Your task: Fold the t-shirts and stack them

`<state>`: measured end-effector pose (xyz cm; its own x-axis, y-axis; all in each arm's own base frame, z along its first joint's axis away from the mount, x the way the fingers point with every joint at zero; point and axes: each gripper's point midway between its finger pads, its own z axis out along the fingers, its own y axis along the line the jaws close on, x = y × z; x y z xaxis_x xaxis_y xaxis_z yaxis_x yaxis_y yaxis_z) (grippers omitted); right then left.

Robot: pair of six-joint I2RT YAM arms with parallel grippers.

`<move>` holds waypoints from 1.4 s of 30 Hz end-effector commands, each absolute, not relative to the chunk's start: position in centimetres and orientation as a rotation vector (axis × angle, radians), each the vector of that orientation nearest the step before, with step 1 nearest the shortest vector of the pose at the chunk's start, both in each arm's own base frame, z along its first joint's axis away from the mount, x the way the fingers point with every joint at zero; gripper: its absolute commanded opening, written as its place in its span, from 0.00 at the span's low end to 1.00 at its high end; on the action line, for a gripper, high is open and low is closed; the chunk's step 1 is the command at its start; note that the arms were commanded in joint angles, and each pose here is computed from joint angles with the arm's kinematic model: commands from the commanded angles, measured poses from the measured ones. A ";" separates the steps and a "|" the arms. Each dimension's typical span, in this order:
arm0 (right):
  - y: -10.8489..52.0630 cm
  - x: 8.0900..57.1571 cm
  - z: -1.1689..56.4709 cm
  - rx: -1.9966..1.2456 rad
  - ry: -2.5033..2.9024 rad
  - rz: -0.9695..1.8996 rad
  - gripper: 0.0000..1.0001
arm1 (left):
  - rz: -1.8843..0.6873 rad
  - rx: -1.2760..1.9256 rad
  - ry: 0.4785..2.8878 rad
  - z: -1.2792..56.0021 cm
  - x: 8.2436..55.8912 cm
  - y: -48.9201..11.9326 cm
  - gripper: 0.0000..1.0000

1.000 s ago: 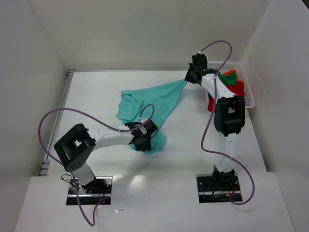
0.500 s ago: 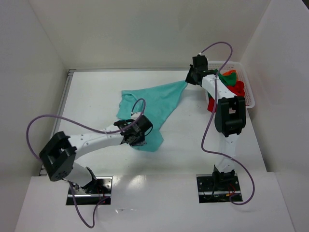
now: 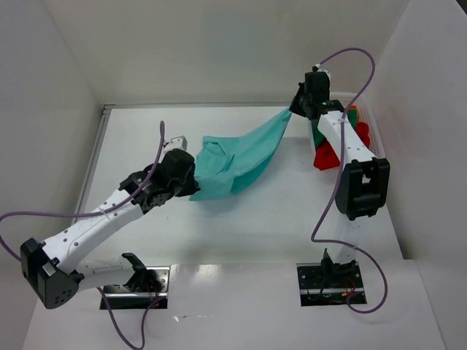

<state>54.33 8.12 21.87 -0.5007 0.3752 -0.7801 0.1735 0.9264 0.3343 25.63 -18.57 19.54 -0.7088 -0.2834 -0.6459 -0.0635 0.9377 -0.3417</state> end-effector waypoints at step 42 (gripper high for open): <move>7.7 51.4 18.7 0.372 2.139 0.261 0.00 | -0.550 -0.107 2.896 4.5 16.4 -22.1 0.73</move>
